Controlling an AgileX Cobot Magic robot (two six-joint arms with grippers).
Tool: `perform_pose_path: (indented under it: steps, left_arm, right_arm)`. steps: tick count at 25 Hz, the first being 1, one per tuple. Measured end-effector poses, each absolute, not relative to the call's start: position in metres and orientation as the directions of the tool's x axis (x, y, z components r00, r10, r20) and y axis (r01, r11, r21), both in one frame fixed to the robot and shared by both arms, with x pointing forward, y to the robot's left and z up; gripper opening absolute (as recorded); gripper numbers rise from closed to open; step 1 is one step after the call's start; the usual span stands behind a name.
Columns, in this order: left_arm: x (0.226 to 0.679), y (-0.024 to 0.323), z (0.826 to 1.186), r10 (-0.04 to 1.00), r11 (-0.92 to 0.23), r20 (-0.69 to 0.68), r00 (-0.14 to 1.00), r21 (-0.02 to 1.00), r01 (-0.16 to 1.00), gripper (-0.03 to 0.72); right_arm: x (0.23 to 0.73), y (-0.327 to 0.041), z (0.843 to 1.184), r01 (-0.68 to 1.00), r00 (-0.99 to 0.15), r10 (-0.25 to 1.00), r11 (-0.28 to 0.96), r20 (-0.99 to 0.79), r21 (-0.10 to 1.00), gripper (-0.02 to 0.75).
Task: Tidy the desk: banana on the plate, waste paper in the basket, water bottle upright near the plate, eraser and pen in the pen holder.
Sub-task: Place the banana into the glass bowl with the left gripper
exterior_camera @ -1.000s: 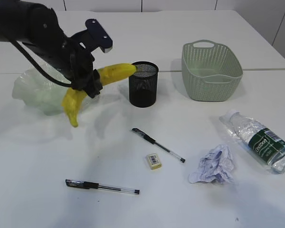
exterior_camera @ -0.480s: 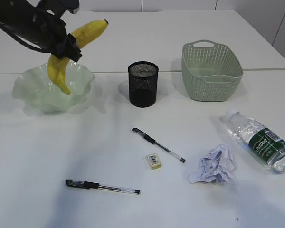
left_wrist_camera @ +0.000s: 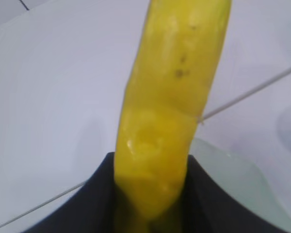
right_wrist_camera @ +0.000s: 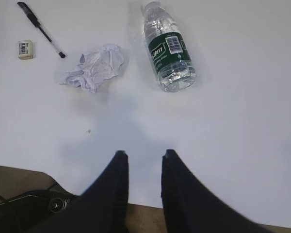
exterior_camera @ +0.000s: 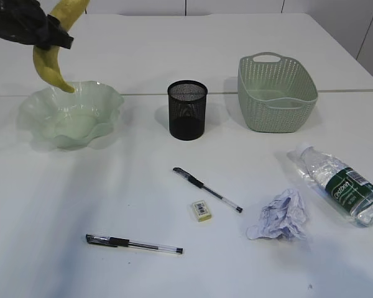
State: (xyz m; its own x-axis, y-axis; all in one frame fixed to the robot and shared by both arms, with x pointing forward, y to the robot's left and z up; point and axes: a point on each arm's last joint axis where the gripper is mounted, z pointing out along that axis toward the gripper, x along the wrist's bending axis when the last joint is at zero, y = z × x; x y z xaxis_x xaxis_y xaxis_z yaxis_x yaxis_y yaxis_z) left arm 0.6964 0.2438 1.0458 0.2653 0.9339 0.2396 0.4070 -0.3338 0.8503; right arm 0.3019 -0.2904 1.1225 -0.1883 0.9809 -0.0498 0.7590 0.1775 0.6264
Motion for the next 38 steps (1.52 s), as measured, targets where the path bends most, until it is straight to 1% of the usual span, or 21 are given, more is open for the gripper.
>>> perform_pose_path:
  steps: [5,9,17,29,32,38]
  left_arm:
    - [0.701,0.270,1.049,0.973,-0.216,0.161,0.167,0.889,0.403,0.220]
    - [0.705,0.276,1.039,0.982,-0.173,0.124,0.142,0.888,0.425,0.220]
    - [0.716,0.275,0.997,0.984,-0.162,0.102,0.145,0.849,0.504,0.220]
    - [0.724,0.276,0.947,0.984,-0.168,0.096,0.153,0.795,0.583,0.220]
    - [0.723,0.276,0.942,0.983,-0.168,0.087,0.161,0.777,0.607,0.220]
    - [0.723,0.276,0.943,0.984,-0.166,0.086,0.159,0.778,0.606,0.220]
  right_arm:
    - [0.302,-0.290,1.122,0.760,-0.184,0.982,0.169,-0.042,0.627,0.176]
    - [0.302,-0.290,1.122,0.762,-0.179,0.983,0.159,-0.031,0.628,0.176]
    - [0.302,-0.290,1.122,0.765,-0.165,0.986,0.140,-0.019,0.628,0.176]
    - [0.302,-0.290,1.122,0.767,-0.157,0.988,0.130,-0.013,0.628,0.176]
    - [0.302,-0.290,1.122,0.769,-0.146,0.989,0.116,-0.004,0.628,0.176]
    - [0.302,-0.290,1.122,0.770,-0.141,0.990,0.110,0.000,0.628,0.176]
